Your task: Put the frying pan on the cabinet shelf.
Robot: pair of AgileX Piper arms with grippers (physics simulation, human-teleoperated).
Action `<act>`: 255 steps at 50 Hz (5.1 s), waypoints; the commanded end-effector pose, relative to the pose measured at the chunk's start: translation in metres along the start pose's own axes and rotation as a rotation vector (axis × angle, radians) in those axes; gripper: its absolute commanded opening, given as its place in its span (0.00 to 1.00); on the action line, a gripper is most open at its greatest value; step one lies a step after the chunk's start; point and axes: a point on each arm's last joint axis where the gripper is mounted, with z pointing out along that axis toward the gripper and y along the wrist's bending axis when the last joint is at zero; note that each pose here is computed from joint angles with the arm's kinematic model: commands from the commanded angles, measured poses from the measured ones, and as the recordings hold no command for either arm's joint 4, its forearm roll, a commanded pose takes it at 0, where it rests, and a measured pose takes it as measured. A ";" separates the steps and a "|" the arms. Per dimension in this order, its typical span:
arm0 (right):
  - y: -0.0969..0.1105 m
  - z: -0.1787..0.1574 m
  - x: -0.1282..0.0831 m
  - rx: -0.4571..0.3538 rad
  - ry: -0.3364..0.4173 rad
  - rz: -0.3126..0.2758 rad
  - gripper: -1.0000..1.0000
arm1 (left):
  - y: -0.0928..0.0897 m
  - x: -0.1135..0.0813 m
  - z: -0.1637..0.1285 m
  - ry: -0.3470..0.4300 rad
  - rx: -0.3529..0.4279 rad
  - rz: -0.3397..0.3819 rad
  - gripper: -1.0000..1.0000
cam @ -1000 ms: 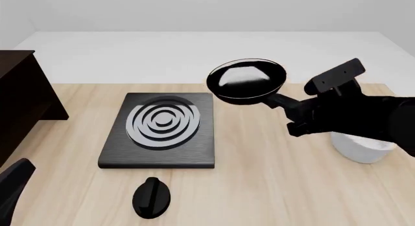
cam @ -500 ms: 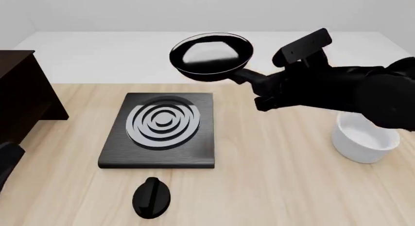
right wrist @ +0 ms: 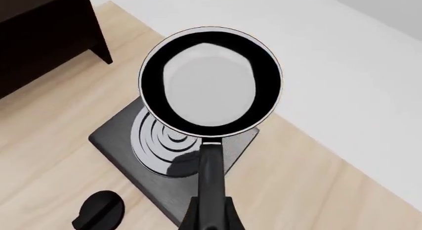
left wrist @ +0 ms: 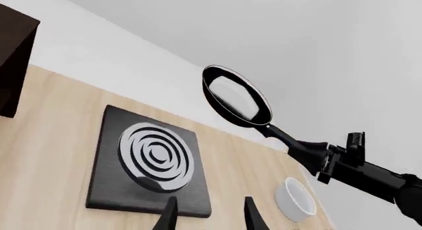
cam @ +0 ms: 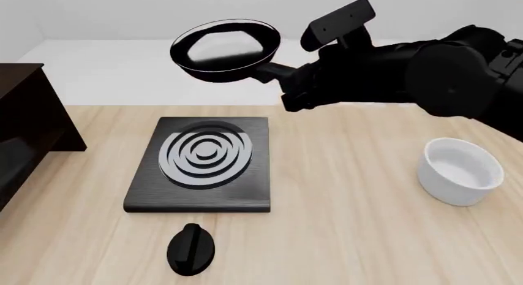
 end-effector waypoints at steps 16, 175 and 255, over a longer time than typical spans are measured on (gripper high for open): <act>0.030 -0.002 -0.043 -0.086 -0.105 -0.008 0.00 | -0.004 0.001 0.016 0.024 0.066 -0.176 1.00; 0.131 0.012 -0.037 -0.340 -0.214 -0.059 0.00 | -0.026 -0.002 0.068 0.062 0.198 -0.482 1.00; 0.143 0.004 -0.028 -0.381 -0.218 -0.045 0.00 | -0.032 0.020 0.128 0.131 0.181 -0.526 1.00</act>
